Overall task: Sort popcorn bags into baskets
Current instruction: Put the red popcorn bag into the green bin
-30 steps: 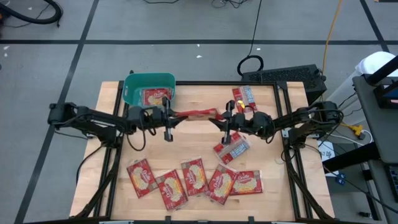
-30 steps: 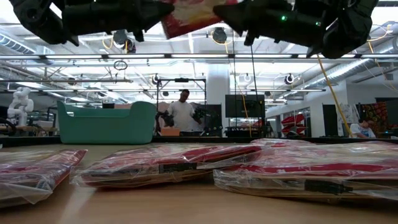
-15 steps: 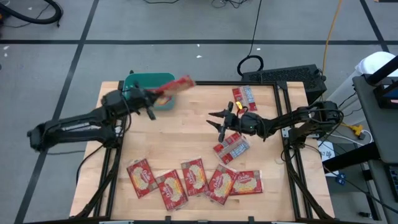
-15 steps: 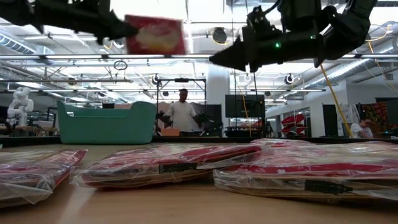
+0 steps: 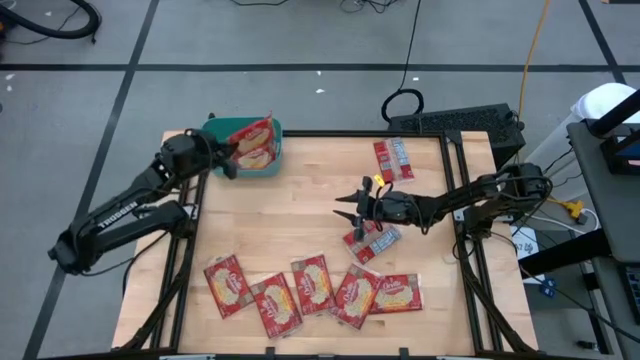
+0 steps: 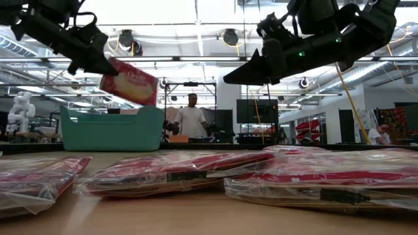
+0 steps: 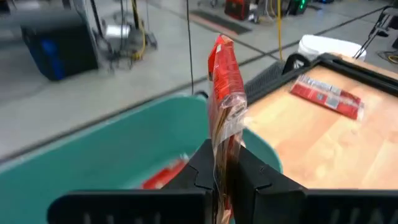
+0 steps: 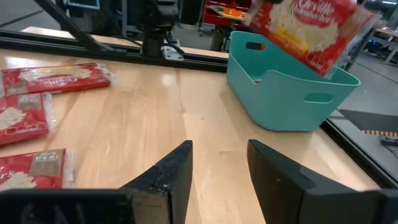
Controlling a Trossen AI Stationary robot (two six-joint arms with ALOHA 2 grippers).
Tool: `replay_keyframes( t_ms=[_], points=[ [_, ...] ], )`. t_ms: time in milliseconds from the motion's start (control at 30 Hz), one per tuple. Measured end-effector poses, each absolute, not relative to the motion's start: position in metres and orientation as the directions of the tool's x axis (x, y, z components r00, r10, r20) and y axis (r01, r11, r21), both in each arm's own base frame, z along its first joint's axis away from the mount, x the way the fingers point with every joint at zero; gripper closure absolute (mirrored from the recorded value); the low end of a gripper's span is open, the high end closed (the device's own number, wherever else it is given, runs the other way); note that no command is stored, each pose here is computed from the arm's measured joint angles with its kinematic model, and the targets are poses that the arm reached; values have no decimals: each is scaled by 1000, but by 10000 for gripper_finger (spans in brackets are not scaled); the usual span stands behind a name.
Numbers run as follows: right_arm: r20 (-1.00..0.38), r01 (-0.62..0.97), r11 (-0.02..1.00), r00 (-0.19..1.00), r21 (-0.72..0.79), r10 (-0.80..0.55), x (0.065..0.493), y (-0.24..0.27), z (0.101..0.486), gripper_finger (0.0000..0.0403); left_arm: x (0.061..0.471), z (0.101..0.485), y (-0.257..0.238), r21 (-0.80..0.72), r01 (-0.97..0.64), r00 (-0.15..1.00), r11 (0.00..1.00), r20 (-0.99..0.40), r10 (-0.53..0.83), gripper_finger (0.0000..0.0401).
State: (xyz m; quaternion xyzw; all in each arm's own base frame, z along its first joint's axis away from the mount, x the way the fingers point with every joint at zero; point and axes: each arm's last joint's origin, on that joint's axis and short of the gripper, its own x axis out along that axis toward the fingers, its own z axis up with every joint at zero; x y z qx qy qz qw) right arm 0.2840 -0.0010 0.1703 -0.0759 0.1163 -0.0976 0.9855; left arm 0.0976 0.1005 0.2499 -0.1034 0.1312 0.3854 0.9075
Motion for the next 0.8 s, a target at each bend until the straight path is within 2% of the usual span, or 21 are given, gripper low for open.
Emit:
replay_keyframes(
  t_ms=[267, 433, 800],
  points=[
    [-214, 172, 969, 954, -174, -208, 284, 0, 170, 259, 89, 233, 113, -188, -803, 579, 566, -473, 664, 383],
    [-214, 173, 970, 955, -171, -208, 284, 0, 170, 259, 94, 218, 123, -250, -764, 612, 594, -571, 547, 382],
    [-214, 177, 972, 955, -153, -207, 284, 0, 170, 259, 101, 202, 142, -179, -797, 540, 577, -640, 547, 348]
  ],
)
